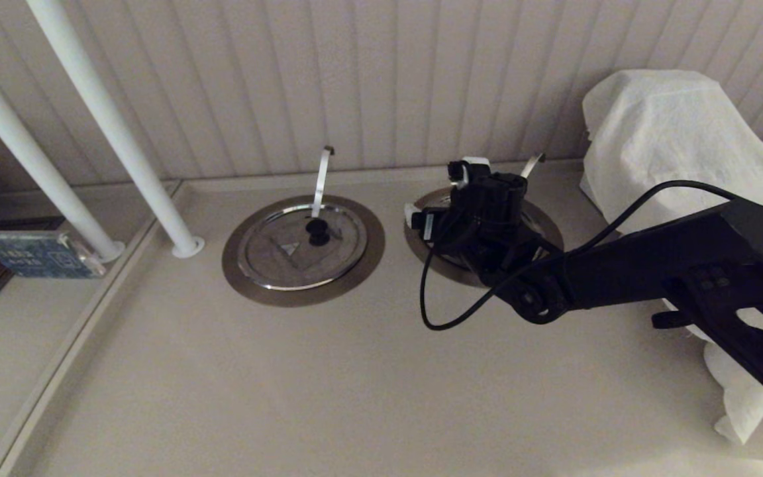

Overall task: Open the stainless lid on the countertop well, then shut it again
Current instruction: Open the lid

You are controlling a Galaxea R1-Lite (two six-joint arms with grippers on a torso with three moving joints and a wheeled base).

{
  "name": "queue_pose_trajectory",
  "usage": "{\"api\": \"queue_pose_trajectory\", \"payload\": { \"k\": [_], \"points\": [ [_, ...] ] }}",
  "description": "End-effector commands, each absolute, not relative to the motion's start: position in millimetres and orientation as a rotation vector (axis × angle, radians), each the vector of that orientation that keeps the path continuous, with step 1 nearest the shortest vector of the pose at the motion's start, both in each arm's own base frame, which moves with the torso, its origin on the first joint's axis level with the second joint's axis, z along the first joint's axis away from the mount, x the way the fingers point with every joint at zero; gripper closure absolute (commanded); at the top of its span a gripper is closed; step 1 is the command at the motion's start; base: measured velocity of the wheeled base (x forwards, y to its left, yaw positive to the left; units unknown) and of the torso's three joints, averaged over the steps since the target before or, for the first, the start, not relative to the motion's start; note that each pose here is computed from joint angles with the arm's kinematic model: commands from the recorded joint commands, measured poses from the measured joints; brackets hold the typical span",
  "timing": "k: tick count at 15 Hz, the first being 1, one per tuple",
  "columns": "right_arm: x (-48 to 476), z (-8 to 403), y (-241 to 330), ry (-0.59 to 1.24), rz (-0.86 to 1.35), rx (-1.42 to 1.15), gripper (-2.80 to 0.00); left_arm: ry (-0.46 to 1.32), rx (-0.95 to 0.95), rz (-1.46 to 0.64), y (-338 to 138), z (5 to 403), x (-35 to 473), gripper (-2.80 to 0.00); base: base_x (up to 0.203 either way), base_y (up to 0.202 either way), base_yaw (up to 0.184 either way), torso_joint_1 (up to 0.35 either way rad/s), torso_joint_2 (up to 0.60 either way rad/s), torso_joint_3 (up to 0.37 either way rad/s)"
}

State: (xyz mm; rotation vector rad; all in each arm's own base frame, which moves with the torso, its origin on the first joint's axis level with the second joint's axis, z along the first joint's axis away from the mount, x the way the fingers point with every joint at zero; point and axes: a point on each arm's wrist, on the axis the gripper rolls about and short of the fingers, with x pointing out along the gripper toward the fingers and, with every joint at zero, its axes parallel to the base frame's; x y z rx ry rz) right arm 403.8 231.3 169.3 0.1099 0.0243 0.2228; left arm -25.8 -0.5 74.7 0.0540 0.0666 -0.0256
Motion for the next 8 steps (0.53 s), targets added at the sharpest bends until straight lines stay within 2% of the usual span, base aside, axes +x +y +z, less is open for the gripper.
{"api": "queue_pose_trajectory", "payload": {
  "k": [1, 8],
  "points": [
    [395.2, 179.9, 233.7, 0.003, 0.234, 0.119, -2.80, 0.065, 0.054, -0.025, -0.5, 74.6, -25.9, 0.00, 0.000, 0.000, 0.000, 0.000, 0.00, 0.000],
    [373.8, 194.6, 242.4, -0.007, 0.279, 0.139, -2.80, 0.067, 0.054, -0.025, -0.5, 74.7, -25.8, 0.00, 0.000, 0.000, 0.000, 0.000, 0.00, 0.000]
  ]
}}
